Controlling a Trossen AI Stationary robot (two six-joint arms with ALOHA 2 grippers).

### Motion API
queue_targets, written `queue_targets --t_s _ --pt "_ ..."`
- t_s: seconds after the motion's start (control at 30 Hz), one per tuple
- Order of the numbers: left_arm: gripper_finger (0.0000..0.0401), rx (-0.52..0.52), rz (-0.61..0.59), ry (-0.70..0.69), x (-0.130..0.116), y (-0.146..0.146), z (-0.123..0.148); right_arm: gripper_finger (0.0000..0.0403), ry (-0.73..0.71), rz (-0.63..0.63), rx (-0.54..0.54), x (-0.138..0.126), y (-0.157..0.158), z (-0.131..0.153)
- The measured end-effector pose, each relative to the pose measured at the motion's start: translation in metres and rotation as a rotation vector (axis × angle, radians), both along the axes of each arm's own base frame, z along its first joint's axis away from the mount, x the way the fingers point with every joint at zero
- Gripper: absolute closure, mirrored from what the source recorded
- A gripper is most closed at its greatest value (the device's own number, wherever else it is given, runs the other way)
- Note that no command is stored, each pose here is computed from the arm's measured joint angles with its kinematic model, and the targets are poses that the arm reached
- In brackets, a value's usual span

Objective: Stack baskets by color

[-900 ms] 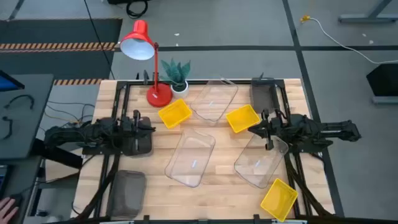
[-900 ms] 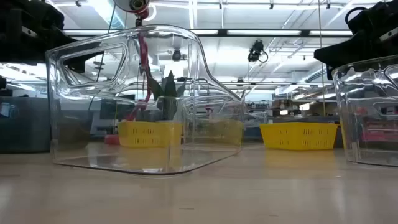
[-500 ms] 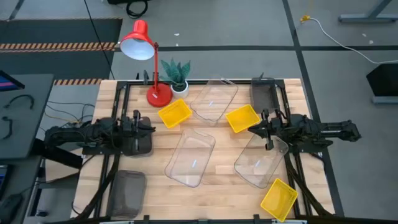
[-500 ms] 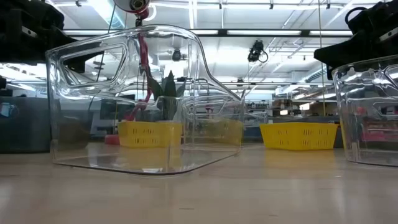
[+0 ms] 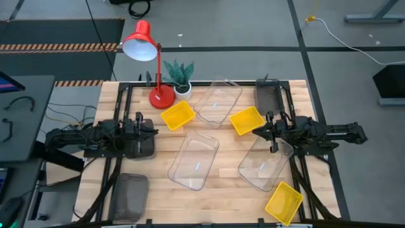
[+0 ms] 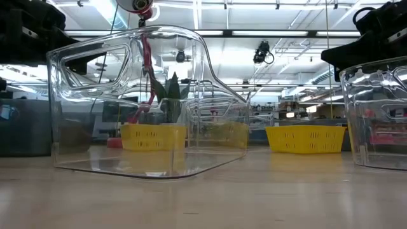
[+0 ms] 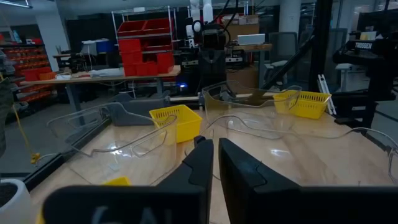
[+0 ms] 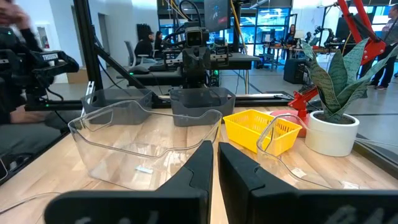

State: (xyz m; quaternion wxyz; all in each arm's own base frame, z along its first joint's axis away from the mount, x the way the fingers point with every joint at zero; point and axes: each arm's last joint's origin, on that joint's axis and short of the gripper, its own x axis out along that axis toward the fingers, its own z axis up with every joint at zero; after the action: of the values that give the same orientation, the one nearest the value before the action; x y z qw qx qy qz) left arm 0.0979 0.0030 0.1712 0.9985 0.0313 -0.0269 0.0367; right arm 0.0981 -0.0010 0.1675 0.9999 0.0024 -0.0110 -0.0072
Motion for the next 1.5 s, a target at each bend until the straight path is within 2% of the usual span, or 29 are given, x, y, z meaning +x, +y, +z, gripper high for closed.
queue_targets --t_s 0.87,0.97,1.1,1.23,1.33,1.5 --pt "0.0364 0.0 0.0 -0.002 0.0 0.0 0.0 0.0373 0.0 0.0 0.0 0.0 0.0 0.0" --pt "0.0368 0.002 0.0 -0.105 -0.001 0.0 0.01 0.0373 0.0 0.0 0.0 0.0 0.0 0.0" --pt "0.0371 -0.135 -0.017 -0.342 -0.005 0.0 0.032 0.0373 0.0 0.0 0.0 0.0 0.0 0.0" --pt "0.037 -0.155 -0.03 -0.472 -0.006 0.0 0.044 0.0373 0.0 0.0 0.0 0.0 0.0 0.0" --pt "0.0372 -0.145 -0.04 -0.444 0.004 -0.001 0.043 0.0373 0.0 0.0 0.0 0.0 0.0 0.0" --pt "0.0375 -0.111 -0.034 -0.238 0.039 -0.003 0.057 0.0373 0.0 0.0 0.0 0.0 0.0 0.0"
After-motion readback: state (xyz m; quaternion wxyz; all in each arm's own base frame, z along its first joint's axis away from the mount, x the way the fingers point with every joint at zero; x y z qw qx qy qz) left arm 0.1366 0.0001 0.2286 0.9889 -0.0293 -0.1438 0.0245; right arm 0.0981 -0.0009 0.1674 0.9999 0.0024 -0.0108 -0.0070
